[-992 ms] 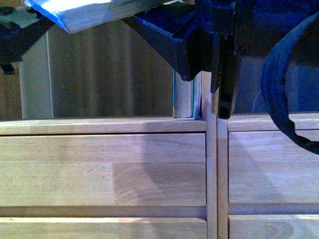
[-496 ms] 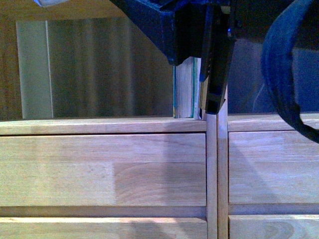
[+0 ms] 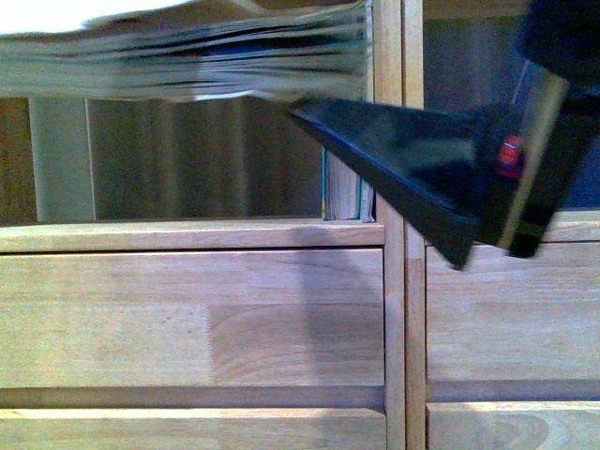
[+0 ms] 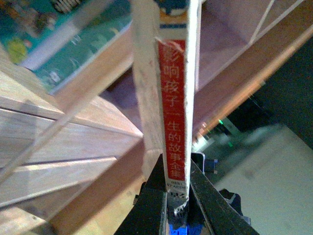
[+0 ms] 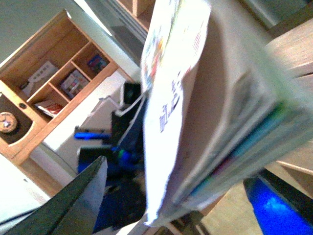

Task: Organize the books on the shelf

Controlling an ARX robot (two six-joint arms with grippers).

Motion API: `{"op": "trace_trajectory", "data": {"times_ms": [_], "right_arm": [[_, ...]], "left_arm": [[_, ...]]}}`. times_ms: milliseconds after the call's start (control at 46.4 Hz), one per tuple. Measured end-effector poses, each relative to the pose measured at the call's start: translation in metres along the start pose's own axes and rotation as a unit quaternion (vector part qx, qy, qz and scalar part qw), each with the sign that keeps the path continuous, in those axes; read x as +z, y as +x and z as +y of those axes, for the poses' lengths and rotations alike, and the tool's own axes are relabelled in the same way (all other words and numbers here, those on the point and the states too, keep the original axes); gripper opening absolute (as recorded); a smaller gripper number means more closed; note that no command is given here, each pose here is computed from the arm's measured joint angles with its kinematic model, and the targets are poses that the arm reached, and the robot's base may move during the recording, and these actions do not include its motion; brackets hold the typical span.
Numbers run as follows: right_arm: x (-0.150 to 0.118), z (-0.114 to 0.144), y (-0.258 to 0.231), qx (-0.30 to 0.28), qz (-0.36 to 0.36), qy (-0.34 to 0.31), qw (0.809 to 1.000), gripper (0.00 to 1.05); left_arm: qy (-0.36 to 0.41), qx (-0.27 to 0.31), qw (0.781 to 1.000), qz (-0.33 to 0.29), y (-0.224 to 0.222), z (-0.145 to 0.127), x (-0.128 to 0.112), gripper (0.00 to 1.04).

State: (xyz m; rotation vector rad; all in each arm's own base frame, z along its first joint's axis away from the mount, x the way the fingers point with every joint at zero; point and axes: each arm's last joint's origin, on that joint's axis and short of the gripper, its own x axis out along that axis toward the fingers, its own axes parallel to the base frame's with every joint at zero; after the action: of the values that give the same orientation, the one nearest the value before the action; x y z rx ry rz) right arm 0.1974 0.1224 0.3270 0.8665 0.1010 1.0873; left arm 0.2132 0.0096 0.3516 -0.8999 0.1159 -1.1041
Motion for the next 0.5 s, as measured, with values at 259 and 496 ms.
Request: {"op": "trace_trajectory", "data": {"times_ms": [259,496], "right_arm": [[0.030,-0.002,-0.064,-0.072,-0.044,-0.090,0.992,0.98],[0.041,0.019,-0.127,-0.123,-0.066,-0.199,0.970,0.98]], "left_arm": [[0.200,0.062,0.975,-0.077,0.047,-0.062,-0.004,0.07],[0.326,0.213,0.918,-0.069,0.098,0.007,0.022,0.07]]}}
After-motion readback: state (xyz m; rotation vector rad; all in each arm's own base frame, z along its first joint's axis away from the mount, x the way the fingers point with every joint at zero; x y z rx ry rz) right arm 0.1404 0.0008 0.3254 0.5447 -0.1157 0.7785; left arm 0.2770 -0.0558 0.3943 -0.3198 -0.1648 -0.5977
